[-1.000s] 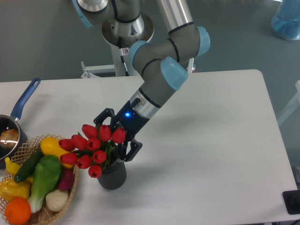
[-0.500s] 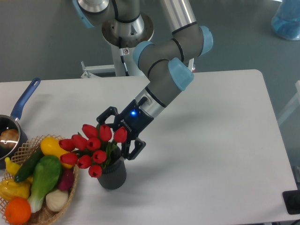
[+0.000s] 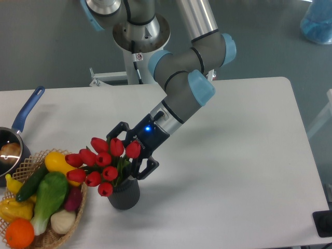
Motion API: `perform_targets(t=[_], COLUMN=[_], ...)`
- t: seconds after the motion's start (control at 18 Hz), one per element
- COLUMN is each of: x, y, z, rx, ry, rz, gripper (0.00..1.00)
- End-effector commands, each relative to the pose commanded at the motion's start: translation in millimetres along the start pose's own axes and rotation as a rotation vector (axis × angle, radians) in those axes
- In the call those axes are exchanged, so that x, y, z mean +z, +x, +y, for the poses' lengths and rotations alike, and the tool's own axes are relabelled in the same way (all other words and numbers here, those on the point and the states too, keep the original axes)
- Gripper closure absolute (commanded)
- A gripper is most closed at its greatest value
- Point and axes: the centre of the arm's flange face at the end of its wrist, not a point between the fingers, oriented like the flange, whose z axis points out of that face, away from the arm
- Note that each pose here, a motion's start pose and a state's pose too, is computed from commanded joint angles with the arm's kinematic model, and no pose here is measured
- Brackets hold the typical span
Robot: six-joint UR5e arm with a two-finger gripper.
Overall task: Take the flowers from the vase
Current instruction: 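Close the gripper on the bunch of tulip stems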
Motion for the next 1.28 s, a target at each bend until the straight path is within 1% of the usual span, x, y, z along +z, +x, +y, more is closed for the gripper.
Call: perform_targets(t=[0.11, 0.28, 0.39, 0.5, 0.67, 0.83, 1.28], x=[-1.0, -1.3, -2.6, -1.6, -1.7, -1.3, -2.2], y=[-0.8, -1.1, -2.3, -1.5, -2.6, -2.2, -2.0], z=[-0.3, -0.9, -1.8, -1.4, -1.6, -0.8, -0.9], rx=[0.001, 0.002, 0.004, 0.003, 0.005, 0.000, -0.006], ry=[0.000, 0.001, 0.001, -0.001, -0.003, -0.004, -0.001], rz=[-0.002, -0.003, -0.006, -0.004, -0.006, -0.004, -0.005], gripper=[0.24, 0.42, 0.43, 0.53, 0.53, 0.59, 0.59])
